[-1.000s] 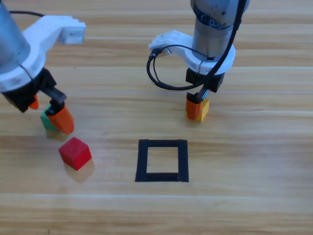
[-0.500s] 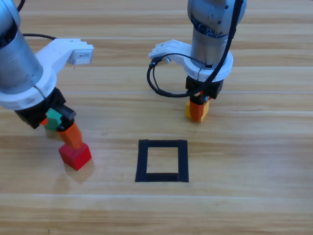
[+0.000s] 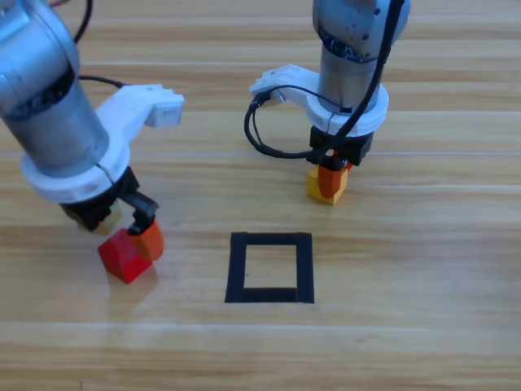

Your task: Stack the blocks in the rectangular block: red at the bottom, yellow in the middle, green on top

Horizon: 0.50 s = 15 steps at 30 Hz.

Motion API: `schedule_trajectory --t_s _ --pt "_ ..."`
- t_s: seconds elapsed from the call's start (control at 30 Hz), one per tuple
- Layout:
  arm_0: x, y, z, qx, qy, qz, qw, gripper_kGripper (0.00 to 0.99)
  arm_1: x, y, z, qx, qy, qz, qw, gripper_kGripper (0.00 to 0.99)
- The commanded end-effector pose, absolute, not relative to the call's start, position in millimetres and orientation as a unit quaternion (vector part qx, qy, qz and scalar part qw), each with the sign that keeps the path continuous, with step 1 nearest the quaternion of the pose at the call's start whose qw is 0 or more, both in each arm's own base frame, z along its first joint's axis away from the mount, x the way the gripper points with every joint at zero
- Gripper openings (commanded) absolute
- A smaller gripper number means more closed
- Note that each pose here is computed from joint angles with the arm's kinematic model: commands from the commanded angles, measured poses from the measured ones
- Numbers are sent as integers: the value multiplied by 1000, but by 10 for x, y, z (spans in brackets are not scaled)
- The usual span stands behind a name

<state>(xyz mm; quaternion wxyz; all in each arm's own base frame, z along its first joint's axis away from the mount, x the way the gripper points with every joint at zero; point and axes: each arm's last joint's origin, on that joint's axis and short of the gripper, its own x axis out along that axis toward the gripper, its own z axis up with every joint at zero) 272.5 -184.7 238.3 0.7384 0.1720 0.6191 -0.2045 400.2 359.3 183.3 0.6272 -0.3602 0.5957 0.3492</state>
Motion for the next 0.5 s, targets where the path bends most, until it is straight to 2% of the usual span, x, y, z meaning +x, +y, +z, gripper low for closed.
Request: schedule_trajectory --t_s 0.03,0.17,0.37,0.5 --pt "2692 -1942 2169 187 632 -195 726 990 3778 3516 2215 -347 610 335 628 12" --pt "2706 -1949 2133 188 633 -191 727 990 3617 3312 2650 -314 614 326 646 12" --pt "2741 -1974 1984 187 638 -186 723 990 3340 3100 2824 -271 642 338 632 12" --pt "2728 -1967 1893 185 640 -186 722 990 3125 2905 2942 -255 621 339 660 12"
